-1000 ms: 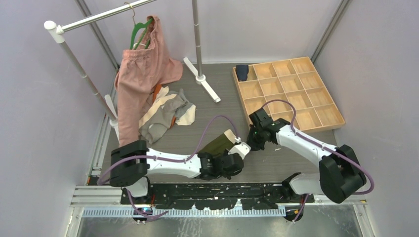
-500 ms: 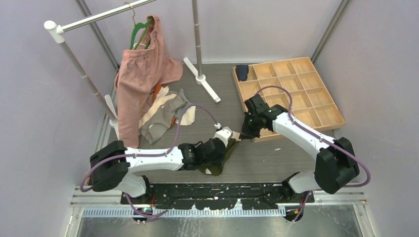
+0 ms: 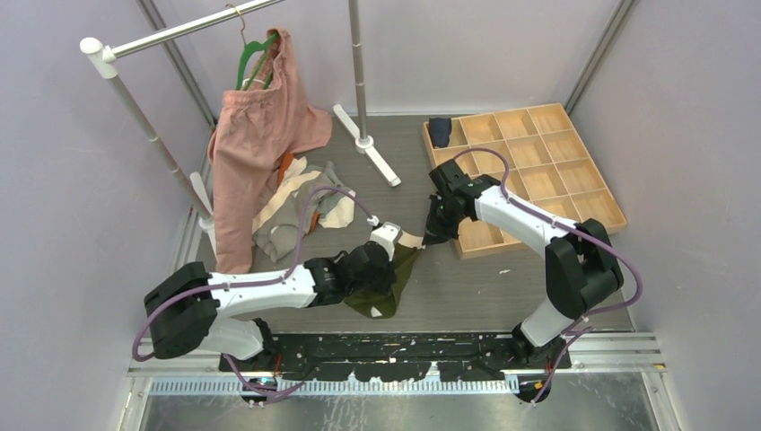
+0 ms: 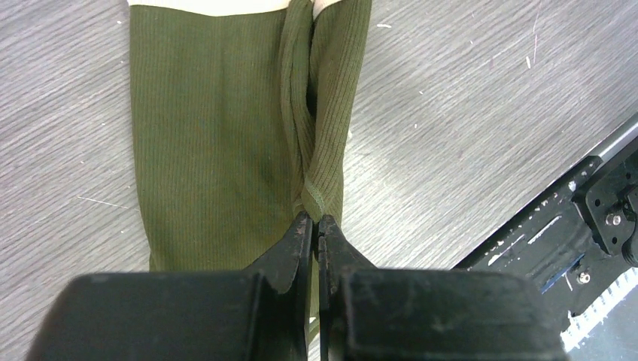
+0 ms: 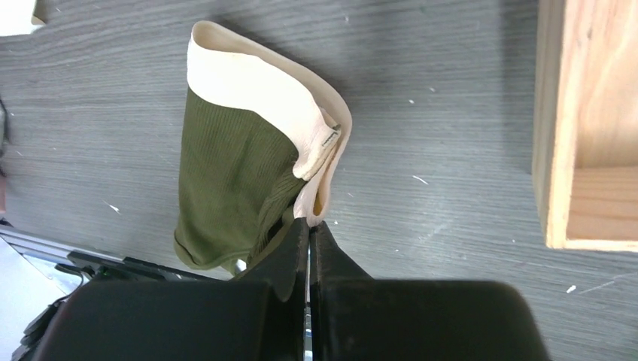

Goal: Roll the underwear
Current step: Fold the underwear at the center of the board.

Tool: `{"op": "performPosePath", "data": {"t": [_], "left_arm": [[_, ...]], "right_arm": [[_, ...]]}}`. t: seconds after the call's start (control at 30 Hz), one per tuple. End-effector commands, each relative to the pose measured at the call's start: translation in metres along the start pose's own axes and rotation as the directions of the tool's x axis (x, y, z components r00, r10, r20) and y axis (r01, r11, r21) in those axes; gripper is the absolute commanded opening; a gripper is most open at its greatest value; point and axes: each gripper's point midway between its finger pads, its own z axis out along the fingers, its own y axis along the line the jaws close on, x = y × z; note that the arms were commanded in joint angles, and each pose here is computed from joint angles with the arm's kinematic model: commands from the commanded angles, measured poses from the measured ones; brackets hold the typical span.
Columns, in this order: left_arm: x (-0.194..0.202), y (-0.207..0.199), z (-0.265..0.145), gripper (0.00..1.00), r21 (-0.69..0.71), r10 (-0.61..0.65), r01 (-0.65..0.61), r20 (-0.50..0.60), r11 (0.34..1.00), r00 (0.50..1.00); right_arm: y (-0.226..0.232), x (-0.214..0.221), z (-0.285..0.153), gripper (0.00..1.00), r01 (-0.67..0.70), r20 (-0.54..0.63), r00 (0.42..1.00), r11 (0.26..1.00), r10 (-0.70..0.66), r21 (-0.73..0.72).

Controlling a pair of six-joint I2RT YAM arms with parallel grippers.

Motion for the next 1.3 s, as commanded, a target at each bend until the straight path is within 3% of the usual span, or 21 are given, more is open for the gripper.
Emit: {"op": "performPosePath", "data": {"t": [0.0,0.7,1.27], "left_arm": [[-0.013,0.000,-0.004,0.01,0.027,-0.027,0.026,0.048,0.999,0.998],[0.016,0.057,-0.012,0.01,-0.104,-0.130,0.142,0.116,0.984,0.985],[0.056,0.085,-0.007,0.01,-0.198,-0.182,0.194,0.074,0.961,0.980]], "right_arm": [[0.027,-0.021,-0.006,0.01,0.026,0.037,0.999,0.997,-0.024,-0.068],[0.073,-0.025,0.009,0.03,0.086,-0.008,0.996,0.991,-0.087,-0.101],[0.119,-0.019,0.025,0.03,0.164,-0.022,0.986,0.978,-0.168,-0.128]]}}
